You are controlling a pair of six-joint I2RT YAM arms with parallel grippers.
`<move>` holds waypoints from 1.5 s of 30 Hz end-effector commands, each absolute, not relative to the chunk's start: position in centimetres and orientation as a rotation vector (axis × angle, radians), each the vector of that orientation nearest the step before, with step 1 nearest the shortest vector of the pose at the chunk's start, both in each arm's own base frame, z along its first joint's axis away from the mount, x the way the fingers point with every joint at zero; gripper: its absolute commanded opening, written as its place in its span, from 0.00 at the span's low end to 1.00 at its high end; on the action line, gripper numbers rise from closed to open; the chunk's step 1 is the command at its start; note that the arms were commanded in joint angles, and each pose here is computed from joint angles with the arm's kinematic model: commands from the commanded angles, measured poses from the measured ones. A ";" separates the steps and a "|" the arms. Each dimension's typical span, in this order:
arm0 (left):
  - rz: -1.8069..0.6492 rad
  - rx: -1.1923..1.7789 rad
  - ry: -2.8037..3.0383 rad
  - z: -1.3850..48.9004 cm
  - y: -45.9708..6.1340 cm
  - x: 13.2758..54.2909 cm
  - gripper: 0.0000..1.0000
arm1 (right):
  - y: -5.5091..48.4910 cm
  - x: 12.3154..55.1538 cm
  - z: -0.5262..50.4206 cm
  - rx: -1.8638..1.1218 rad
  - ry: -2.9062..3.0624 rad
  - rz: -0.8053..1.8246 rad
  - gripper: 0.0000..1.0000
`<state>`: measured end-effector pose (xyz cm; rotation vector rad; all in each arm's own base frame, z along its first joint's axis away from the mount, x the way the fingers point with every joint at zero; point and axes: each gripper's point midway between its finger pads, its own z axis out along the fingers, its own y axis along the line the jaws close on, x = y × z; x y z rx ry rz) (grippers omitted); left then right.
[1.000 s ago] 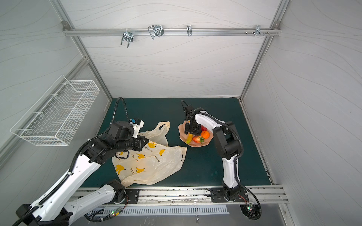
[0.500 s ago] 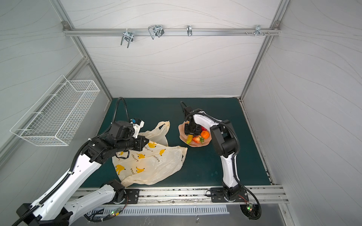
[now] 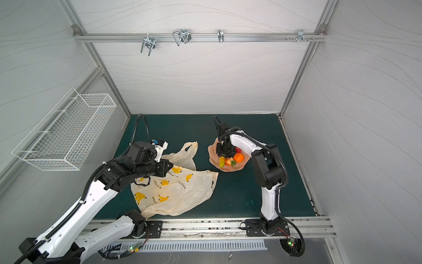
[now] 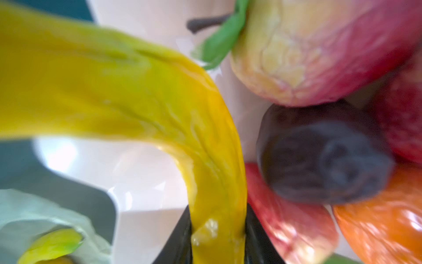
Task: Place the fruits into the plastic bag
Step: Pick up the fruit from the plate, then place the fruit in the plastic bag.
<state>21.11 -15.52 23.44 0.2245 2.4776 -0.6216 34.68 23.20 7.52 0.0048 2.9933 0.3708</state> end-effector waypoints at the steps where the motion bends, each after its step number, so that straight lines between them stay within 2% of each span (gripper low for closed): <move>1: -0.644 0.215 2.427 25.2 -15.7 21.5 0.00 | 23.3 34.4 9.7 0.019 2.960 0.457 0.28; 6: -0.646 0.224 2.421 25.4 -15.8 21.5 0.00 | 24.1 34.8 14.1 0.037 2.844 0.672 0.28; 10: -0.662 0.231 2.416 25.6 -16.1 21.5 0.00 | 26.0 34.6 19.5 -0.021 2.618 1.109 0.28; 11: -0.663 0.231 2.416 25.6 -16.1 21.6 0.00 | 26.9 34.1 20.9 -0.074 2.544 1.239 0.32; 14: -0.672 0.239 2.412 25.6 -16.3 21.6 0.00 | 28.9 32.2 23.0 -0.206 2.424 1.508 0.33; 24: -0.690 0.252 2.414 25.5 -16.6 21.5 0.00 | 32.5 30.4 21.7 -0.362 2.388 1.472 0.28; 31: -0.738 0.264 2.398 25.9 -17.1 21.3 0.00 | 35.4 29.3 19.5 -0.415 2.359 1.393 0.22; 37: -0.786 0.286 2.382 26.0 -17.7 21.1 0.00 | 37.0 28.4 17.0 -0.445 2.328 1.303 0.21; 45: -0.735 0.222 2.387 25.8 -17.4 22.4 0.00 | 37.2 23.0 15.1 -0.555 2.412 1.327 0.22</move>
